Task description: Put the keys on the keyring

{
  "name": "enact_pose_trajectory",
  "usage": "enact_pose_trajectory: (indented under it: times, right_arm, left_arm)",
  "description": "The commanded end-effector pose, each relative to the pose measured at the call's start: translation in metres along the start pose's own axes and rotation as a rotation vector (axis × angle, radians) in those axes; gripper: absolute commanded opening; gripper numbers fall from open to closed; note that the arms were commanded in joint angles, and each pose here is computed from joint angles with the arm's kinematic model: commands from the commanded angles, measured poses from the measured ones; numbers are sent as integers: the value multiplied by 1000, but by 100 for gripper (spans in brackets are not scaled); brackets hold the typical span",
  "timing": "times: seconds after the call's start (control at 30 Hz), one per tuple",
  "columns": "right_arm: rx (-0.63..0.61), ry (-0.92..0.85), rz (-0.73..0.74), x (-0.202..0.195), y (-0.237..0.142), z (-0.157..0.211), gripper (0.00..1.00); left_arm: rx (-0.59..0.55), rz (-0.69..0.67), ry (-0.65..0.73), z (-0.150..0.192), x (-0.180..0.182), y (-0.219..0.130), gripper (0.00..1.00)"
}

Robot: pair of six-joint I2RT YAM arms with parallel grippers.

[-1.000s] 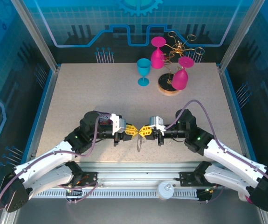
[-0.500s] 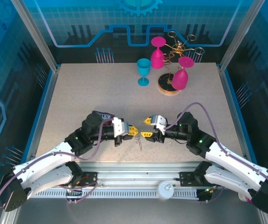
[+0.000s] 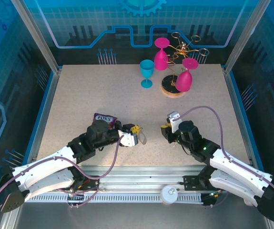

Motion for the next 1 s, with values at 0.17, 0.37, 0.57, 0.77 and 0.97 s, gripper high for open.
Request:
enact_pose_trajectory:
  times: [0.17,0.37,0.57,0.77,0.97]
  right_arm:
    - [61,212,217,-30,-4,13,29]
    - [155,220,275,-34,0,21,31]
    - [178,220,305,-38,0,23,30]
    - [244,264,418,-51,-4,32,26]
    - [357,330,562,-66,-2,40,21]
  left_arm:
    - [-10,-59,19,-2,5,-2,0]
    - [76,-101,-259,4,17,0,0]
    - [310,-238,-669,24,40,0,0]
    - [297,-256,-710,27,38,-1,0]
    - [242,-345,-767,27,45,-7,0]
Point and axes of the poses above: each hand's point on the last joint's axis, 136 mm out from that joint toward the fingers, its own y axis out along the fingers, its own x axis along the line the jaws close on, z = x × y, the point moved 5 cm from there along -y, back along the fingers, and after that the axes turned 6 degrees about y, right-handed, at the moved point
